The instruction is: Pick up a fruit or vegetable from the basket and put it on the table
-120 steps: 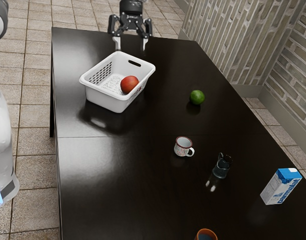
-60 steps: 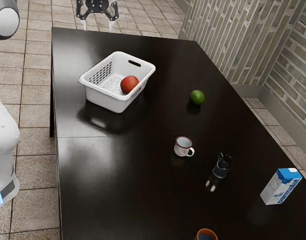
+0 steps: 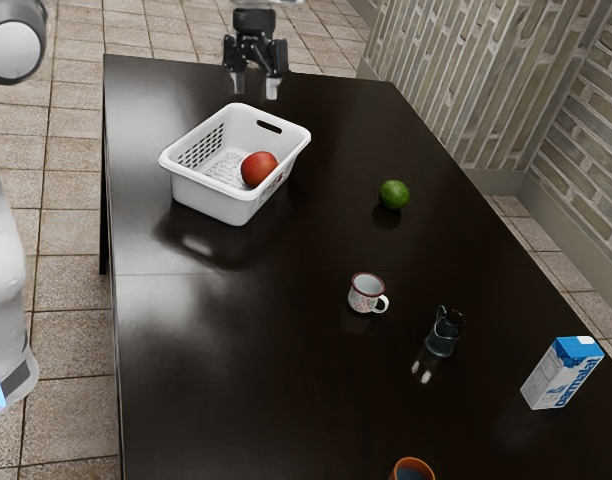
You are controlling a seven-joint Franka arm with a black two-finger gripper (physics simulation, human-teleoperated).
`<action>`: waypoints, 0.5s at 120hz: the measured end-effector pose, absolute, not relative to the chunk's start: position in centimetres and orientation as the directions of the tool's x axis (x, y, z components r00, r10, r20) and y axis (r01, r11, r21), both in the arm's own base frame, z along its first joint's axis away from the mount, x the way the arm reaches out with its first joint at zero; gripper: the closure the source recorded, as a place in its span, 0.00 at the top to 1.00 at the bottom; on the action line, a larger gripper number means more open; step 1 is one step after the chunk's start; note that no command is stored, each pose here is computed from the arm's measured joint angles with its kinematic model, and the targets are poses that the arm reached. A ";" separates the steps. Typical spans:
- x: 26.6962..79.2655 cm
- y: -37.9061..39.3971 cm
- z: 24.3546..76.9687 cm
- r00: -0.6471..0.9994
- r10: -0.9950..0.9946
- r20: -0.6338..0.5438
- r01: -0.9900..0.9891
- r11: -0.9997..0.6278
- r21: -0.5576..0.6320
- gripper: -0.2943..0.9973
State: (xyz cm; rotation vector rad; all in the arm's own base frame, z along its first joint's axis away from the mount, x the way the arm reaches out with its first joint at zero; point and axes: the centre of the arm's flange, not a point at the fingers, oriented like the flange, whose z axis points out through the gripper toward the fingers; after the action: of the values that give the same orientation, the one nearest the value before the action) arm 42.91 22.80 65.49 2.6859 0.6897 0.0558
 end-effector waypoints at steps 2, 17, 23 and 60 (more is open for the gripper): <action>43.1 21.9 65.8 0.877 0.477 -0.055 0.463 -0.808 0.365 0.76; 43.2 18.2 67.7 0.808 0.580 -0.101 0.567 -0.721 0.399 0.76; 42.2 17.5 68.8 0.767 0.631 -0.118 0.616 -0.672 0.412 0.77; 45.5 21.6 61.8 0.360 0.842 -0.403 0.925 -0.265 0.272 0.77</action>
State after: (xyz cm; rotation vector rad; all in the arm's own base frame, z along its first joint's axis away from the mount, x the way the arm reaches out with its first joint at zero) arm 45.54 21.65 61.83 2.1693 1.5336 -0.2440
